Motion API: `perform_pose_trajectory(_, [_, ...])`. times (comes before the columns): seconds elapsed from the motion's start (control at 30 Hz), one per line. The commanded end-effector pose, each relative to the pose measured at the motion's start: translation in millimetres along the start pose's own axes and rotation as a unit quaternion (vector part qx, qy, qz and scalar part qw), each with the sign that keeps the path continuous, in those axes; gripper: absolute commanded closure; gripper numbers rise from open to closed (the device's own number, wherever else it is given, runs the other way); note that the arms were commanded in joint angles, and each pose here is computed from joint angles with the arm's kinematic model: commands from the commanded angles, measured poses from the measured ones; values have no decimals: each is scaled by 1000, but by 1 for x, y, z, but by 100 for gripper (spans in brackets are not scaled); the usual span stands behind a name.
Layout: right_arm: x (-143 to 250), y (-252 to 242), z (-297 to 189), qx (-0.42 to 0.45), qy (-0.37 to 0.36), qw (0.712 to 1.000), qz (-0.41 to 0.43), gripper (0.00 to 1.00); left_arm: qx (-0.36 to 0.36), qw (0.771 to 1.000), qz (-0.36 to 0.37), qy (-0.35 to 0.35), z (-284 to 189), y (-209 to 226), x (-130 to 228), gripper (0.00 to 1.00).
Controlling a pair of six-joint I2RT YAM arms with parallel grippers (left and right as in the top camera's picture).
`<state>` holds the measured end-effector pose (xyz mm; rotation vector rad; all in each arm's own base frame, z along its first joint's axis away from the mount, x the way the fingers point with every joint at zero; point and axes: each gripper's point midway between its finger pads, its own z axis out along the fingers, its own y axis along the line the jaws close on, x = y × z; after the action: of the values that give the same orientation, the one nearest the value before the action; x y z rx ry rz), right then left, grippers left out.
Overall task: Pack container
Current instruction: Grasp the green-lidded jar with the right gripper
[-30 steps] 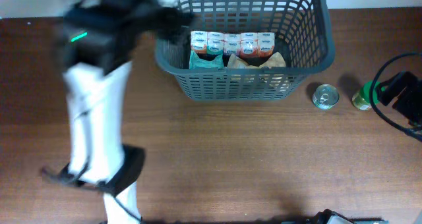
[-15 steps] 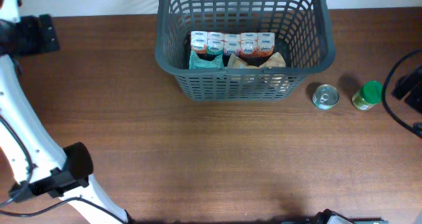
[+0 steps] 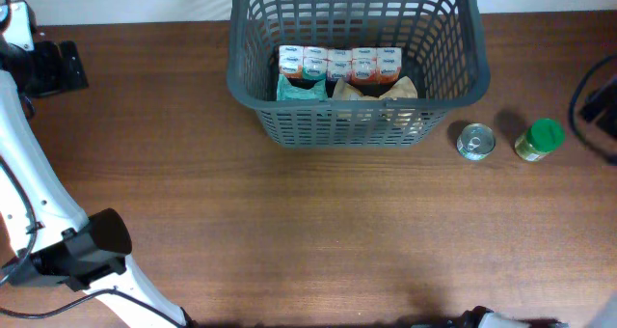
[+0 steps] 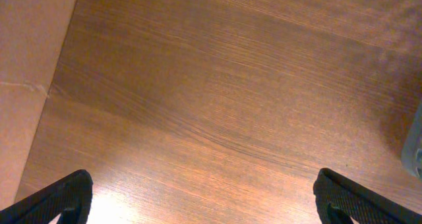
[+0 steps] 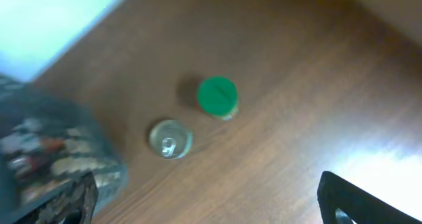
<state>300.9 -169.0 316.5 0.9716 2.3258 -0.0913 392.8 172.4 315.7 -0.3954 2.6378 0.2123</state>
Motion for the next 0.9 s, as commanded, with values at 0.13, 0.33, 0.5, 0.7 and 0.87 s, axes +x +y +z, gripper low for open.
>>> perform_pose_trajectory(0.13, [27,-24,141,79,159,982,69,1,5,1000,-7,1,1,0,0,1])
perform_pose_trajectory(0.33, [36,-24,206,82,189,975,87,1,5,1000,-7,1,1,0,0,1])
perform_pose_trajectory(0.5, [39,-14,233,53,197,974,99,1,5,1000,-7,1,1,0,0,1])
perform_pose_trajectory(0.7, [39,-15,246,54,194,975,99,1,5,1000,-7,1,1,0,0,1])
perform_pose_trajectory(0.87, [36,-17,255,60,184,976,98,1,5,1000,-7,1,1,0,0,1])
